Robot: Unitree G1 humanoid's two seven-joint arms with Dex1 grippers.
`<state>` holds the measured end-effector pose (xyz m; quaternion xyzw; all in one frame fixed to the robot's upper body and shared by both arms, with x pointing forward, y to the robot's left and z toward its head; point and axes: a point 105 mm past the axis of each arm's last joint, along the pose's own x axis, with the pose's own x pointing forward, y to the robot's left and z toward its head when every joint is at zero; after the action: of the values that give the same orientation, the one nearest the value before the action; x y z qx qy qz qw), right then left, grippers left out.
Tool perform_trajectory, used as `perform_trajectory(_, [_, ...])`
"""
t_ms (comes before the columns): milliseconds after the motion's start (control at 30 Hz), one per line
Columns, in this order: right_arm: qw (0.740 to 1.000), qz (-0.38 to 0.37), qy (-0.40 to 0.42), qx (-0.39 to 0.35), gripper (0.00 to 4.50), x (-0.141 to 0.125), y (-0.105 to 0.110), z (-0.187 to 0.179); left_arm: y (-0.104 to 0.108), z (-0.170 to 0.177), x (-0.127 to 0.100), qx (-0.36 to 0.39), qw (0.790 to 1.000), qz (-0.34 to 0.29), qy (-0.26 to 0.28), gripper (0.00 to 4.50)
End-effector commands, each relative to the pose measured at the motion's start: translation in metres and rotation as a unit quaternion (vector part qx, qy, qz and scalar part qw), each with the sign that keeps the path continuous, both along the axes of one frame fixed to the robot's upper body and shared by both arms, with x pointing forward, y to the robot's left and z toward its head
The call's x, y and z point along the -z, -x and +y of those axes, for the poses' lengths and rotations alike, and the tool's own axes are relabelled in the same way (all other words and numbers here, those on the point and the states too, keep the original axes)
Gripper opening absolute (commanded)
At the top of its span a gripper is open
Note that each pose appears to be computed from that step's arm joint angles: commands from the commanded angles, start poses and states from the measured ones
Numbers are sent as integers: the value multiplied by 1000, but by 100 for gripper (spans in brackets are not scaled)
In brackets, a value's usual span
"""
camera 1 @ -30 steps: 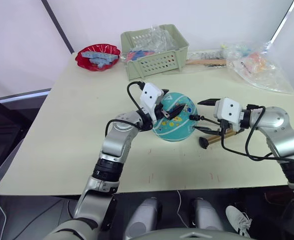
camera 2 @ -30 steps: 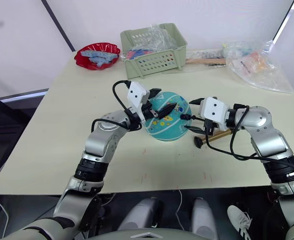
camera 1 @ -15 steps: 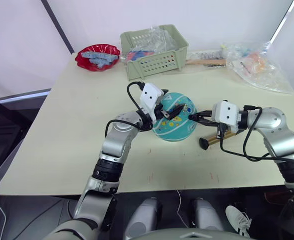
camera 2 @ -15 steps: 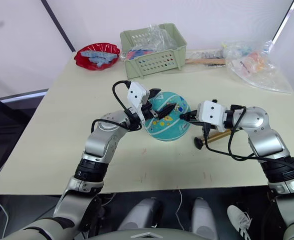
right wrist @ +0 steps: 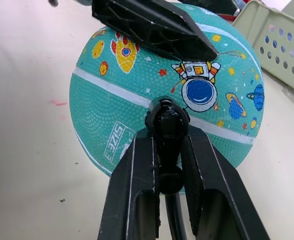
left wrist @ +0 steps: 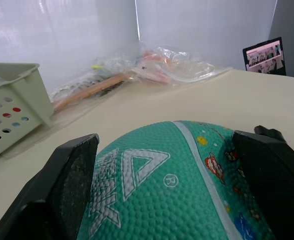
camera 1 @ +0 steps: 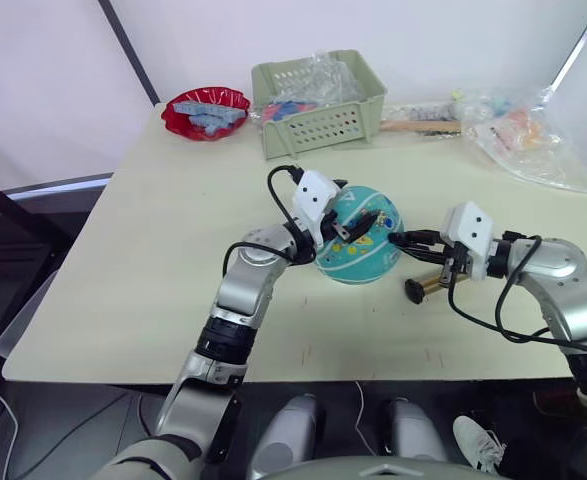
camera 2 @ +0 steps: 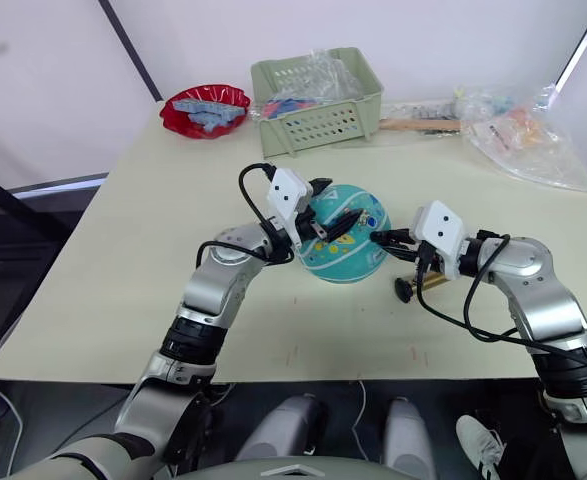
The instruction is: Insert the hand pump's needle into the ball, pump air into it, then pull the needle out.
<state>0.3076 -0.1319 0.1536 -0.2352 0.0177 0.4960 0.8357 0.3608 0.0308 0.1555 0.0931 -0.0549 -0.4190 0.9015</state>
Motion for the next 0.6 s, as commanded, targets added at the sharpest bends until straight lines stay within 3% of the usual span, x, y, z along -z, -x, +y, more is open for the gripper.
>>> perform_trajectory(33, [998,-62,-23,-2,9,-40,7,-8,1,12,86,-33,988,123,-84,450])
perform_trajectory(600, [999,-29,8,-10,9,-70,15,-31,3,14,102,-38,985,137,-96,450])
